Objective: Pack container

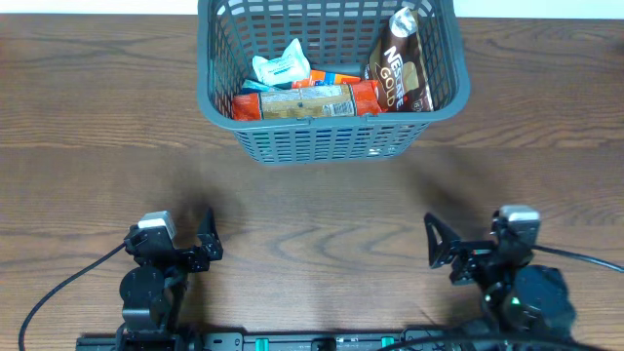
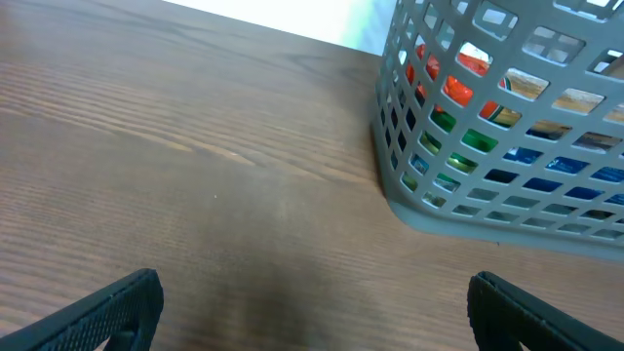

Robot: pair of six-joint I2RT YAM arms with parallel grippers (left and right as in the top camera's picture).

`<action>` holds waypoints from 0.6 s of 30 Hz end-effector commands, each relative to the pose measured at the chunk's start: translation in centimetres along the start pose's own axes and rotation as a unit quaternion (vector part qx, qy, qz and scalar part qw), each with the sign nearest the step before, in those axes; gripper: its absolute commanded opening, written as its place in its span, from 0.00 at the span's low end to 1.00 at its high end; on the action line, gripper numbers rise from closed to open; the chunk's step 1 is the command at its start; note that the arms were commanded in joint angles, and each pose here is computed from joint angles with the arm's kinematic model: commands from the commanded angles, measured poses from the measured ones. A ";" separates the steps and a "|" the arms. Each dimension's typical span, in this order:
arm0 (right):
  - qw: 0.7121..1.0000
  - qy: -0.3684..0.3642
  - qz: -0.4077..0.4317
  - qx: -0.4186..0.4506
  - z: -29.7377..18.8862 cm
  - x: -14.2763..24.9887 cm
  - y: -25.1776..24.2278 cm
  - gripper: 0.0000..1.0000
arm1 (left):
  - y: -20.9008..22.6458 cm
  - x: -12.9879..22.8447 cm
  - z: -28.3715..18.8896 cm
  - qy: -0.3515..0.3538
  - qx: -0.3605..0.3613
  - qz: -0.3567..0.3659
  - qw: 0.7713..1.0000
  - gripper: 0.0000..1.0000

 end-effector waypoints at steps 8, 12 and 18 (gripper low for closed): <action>0.998 -0.008 0.070 0.001 4.2 5.2 -2.4 0.99 | 0.1 0.7 0.3 0.010 -0.003 -0.001 1.000 0.98; 0.997 -0.020 0.072 -0.006 5.0 6.2 -2.8 0.99 | 0.1 0.7 0.3 0.010 -0.003 -0.002 1.000 0.98; 0.997 -0.027 0.073 -0.011 5.5 7.3 -3.3 0.99 | 0.1 0.7 0.3 0.010 -0.003 -0.002 1.000 0.99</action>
Point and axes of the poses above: each gripper's point midway between its finger pads, its own z axis out along the fingers, its own y axis along the line the jaws close on, x = y × z, the point moved 10 cm from there along -z, back along the fingers, and after that the axes turned 11 degrees about z, right-handed, at the moved point
